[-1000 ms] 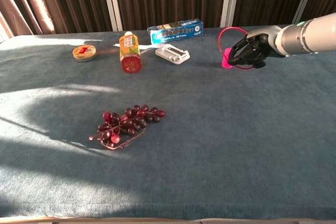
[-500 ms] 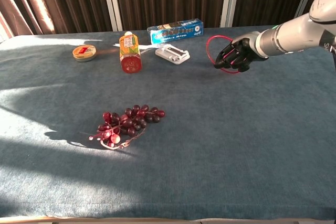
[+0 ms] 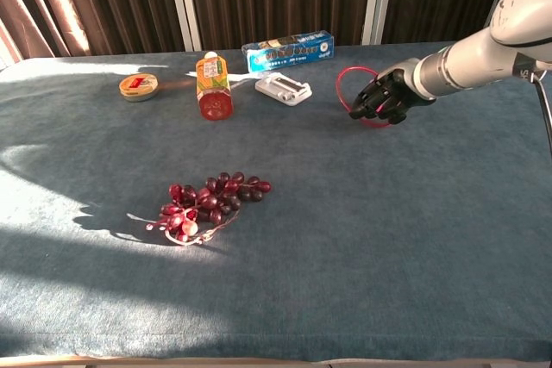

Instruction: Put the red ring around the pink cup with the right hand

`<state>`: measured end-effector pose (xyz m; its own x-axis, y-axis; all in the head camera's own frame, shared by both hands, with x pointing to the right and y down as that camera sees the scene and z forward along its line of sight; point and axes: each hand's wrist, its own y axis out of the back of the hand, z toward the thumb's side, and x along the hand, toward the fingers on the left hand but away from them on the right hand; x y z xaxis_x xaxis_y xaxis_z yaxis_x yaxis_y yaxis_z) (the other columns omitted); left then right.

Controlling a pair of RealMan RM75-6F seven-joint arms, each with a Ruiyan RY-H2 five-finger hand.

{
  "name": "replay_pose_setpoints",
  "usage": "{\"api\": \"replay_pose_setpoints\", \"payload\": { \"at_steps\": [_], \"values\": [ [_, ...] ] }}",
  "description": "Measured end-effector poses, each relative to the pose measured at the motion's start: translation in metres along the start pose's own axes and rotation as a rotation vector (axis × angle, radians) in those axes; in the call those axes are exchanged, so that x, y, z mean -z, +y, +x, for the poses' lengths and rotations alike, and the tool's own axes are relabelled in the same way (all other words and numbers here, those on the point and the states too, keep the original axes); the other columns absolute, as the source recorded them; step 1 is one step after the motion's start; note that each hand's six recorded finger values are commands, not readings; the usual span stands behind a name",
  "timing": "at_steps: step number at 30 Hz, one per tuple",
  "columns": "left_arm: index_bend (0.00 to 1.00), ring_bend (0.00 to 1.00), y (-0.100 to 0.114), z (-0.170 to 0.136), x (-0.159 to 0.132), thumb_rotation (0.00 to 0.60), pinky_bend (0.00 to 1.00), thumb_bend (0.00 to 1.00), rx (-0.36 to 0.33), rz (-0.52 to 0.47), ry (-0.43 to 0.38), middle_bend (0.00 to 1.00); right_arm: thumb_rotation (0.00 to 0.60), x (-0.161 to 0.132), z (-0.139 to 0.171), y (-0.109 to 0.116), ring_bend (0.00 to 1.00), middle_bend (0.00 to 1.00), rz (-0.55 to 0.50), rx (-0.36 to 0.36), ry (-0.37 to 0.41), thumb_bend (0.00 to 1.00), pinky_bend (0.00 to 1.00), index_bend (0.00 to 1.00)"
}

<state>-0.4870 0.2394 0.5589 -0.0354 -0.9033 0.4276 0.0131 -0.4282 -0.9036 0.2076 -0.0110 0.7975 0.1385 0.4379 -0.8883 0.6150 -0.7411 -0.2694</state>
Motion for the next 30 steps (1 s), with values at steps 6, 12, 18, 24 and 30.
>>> {"api": "replay_pose_setpoints", "payload": {
  "at_steps": [6, 12, 18, 24, 30],
  "values": [
    [0.32, 0.12, 0.001, 0.000, 0.001, 0.600, 0.23, 0.52, -0.003, -0.002, 0.006, 0.24, 0.600, -0.002, 0.000, -0.002, 1.00, 0.90, -0.001, -0.010, 0.006, 0.41, 1.00, 0.66],
    [0.32, 0.12, 0.000, 0.002, 0.003, 0.600, 0.23, 0.52, 0.002, -0.005, 0.019, 0.24, 0.600, -0.002, 0.001, -0.002, 1.00, 0.90, 0.003, -0.016, 0.012, 0.39, 1.00, 0.64],
    [0.32, 0.12, 0.000, 0.001, 0.001, 0.600, 0.23, 0.52, 0.002, -0.003, 0.012, 0.24, 0.600, -0.004, 0.004, 0.001, 1.00, 0.90, 0.023, -0.012, 0.023, 0.36, 1.00, 0.61],
    [0.32, 0.12, -0.001, 0.001, -0.001, 0.600, 0.23, 0.52, 0.006, 0.000, -0.001, 0.24, 0.600, -0.012, 0.014, 0.004, 1.00, 0.90, 0.092, -0.001, 0.074, 0.33, 1.00, 0.60],
    [0.32, 0.12, -0.002, 0.000, -0.006, 0.600, 0.23, 0.52, 0.004, 0.004, -0.021, 0.24, 0.600, -0.023, 0.042, 0.011, 1.00, 0.90, 0.249, 0.093, 0.190, 0.29, 1.00, 0.60]
  ]
}}
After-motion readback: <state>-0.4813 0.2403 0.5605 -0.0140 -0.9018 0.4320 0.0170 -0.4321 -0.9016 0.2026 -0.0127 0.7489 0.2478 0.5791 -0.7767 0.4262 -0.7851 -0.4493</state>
